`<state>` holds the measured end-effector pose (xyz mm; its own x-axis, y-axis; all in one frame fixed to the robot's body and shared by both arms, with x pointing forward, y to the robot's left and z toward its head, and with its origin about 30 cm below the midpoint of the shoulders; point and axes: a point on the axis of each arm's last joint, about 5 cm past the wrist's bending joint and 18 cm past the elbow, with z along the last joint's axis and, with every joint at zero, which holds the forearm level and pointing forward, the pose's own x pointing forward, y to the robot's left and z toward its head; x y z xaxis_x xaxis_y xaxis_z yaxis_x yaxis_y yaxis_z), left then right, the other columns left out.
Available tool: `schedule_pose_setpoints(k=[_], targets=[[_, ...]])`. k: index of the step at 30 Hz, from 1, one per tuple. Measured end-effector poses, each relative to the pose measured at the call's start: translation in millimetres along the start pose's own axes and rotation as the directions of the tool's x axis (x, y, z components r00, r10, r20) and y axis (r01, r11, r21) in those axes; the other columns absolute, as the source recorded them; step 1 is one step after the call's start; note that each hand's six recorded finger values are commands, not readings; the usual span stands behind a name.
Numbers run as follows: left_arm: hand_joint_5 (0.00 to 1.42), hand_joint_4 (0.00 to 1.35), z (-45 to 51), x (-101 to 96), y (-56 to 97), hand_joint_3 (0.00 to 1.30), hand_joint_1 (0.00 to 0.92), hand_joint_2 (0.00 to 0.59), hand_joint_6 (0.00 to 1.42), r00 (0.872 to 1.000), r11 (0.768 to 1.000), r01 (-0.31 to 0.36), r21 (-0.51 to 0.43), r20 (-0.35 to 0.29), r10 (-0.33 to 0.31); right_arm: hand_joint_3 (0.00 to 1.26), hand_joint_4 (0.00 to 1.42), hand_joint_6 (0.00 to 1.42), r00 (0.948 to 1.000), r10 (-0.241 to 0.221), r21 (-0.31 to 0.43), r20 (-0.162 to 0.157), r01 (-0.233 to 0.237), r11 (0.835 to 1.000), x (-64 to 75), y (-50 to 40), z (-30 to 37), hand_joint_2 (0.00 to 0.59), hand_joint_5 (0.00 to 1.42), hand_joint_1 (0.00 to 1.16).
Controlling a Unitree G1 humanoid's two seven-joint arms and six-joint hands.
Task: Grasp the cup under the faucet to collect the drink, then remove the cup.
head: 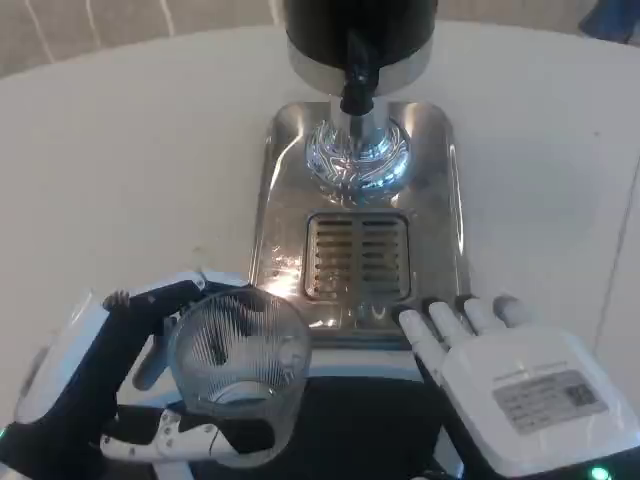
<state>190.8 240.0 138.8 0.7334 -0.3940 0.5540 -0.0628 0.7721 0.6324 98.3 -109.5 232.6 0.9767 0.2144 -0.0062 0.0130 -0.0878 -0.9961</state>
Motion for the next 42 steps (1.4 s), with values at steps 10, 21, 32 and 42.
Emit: schedule_pose_setpoints(k=[10,21,32,42], targets=[[1.36,1.21,-9.6,17.7,-10.4,0.99,0.566,0.02,1.42,0.999,1.0,-0.023,0.017,-0.023,0.023,0.0,0.0,0.0,0.9999,0.005,0.019,-0.015,-0.005,1.0,-1.1,1.8,-1.1,0.436,0.0,0.59],[1.36,1.21,-26.4,48.6,-24.1,0.99,0.569,0.021,1.42,0.997,0.997,-0.062,0.036,-0.054,0.063,0.0,0.0,0.0,0.9989,0.045,0.03,-0.01,-0.045,0.999,-1.5,3.4,-1.3,0.435,0.0,0.59],[1.36,1.21,-35.5,80.5,-34.8,0.98,0.572,0.022,1.42,0.993,0.995,-0.099,0.03,-0.056,0.101,0.0,0.0,0.0,0.9954,0.096,0.036,-0.003,-0.095,0.995,-1.4,3.4,-1.6,0.435,0.0,0.58],[1.36,1.21,-40.5,105.0,-47.5,0.98,0.573,0.021,1.42,0.992,0.995,-0.094,0.018,-0.081,0.095,0.0,0.0,0.0,0.9905,0.137,0.037,-0.007,-0.137,0.99,-0.9,2.6,-2.1,0.435,0.0,0.58]])
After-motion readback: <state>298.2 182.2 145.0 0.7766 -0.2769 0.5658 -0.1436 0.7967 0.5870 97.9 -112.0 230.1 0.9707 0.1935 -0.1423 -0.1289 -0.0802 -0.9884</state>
